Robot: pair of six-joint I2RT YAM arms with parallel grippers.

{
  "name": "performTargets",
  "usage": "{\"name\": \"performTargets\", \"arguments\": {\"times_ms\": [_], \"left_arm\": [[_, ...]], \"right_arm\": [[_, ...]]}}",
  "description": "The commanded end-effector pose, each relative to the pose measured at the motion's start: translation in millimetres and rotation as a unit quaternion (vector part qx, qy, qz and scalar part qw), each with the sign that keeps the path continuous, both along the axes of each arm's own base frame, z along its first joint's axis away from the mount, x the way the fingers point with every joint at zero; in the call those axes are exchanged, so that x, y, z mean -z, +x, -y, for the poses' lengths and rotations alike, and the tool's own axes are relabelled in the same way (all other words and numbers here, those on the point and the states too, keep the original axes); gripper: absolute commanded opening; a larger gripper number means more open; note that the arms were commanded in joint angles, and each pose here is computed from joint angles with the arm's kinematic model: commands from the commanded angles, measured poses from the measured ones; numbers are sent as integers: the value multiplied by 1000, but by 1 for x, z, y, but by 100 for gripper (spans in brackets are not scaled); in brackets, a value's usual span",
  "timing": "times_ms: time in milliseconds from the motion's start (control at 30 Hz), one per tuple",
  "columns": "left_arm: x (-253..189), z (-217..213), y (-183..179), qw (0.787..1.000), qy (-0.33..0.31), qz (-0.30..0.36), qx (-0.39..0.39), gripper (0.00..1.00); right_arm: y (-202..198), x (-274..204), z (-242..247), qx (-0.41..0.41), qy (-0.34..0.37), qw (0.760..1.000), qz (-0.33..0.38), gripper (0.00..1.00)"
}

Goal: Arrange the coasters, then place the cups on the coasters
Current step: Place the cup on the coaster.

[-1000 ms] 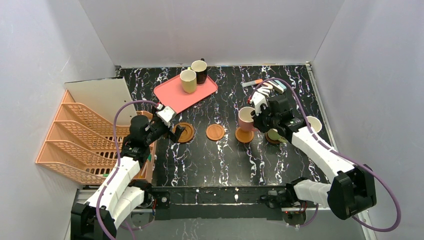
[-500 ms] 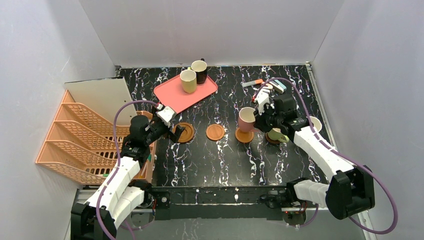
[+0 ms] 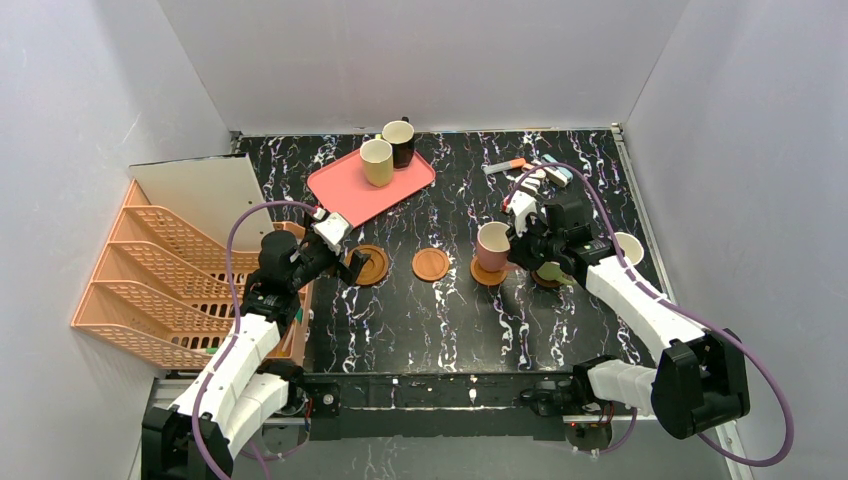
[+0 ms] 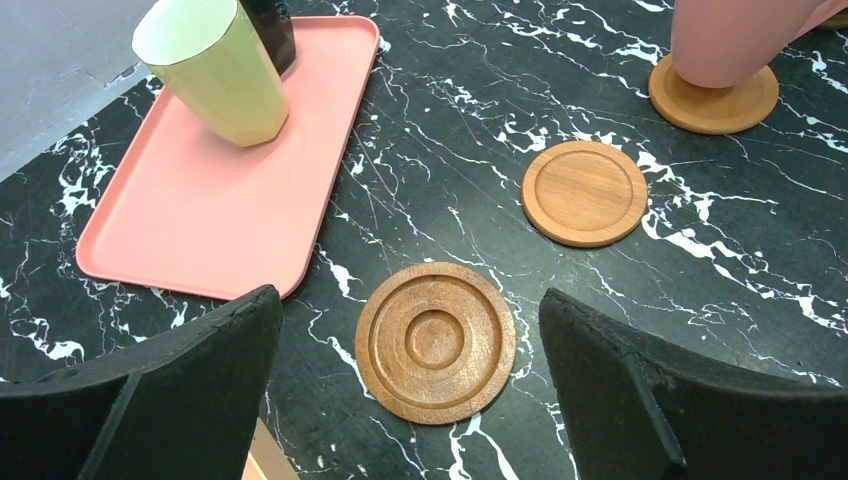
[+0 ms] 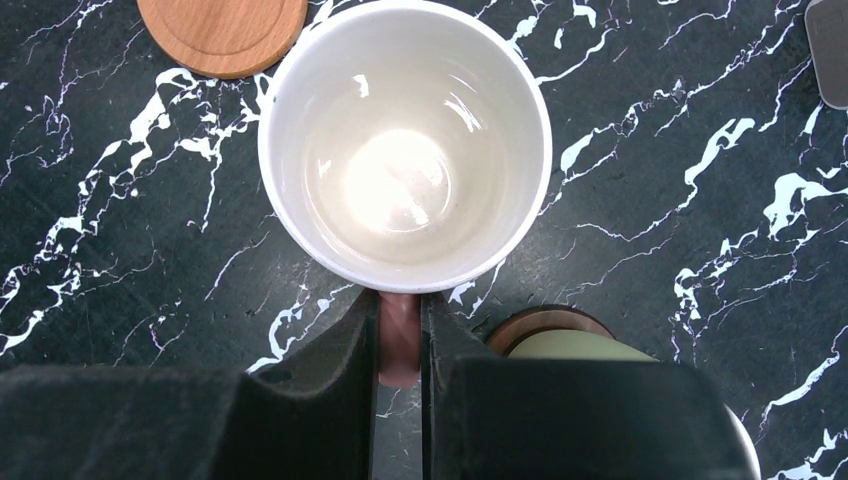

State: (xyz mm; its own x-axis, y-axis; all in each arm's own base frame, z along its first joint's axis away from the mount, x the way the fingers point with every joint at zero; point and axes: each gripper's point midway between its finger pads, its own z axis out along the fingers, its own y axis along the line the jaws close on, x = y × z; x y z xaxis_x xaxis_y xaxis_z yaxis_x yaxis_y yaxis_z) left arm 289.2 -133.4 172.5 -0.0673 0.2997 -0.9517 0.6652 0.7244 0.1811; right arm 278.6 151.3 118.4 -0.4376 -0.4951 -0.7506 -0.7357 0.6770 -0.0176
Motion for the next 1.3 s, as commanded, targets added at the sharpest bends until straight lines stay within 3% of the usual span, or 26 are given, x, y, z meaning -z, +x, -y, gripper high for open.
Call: {"name": "performTargets", "arguments": {"times_ms": [0,1267], "left_arm": [[-2,0,-3,1000,0,10,4,98],[-2,0,-3,1000,1,9,5,98]], "right_arm": [[16,-30,-14,-25,33,997,63,1],[12,-9,-17,-44,16,998,46,1]]}}
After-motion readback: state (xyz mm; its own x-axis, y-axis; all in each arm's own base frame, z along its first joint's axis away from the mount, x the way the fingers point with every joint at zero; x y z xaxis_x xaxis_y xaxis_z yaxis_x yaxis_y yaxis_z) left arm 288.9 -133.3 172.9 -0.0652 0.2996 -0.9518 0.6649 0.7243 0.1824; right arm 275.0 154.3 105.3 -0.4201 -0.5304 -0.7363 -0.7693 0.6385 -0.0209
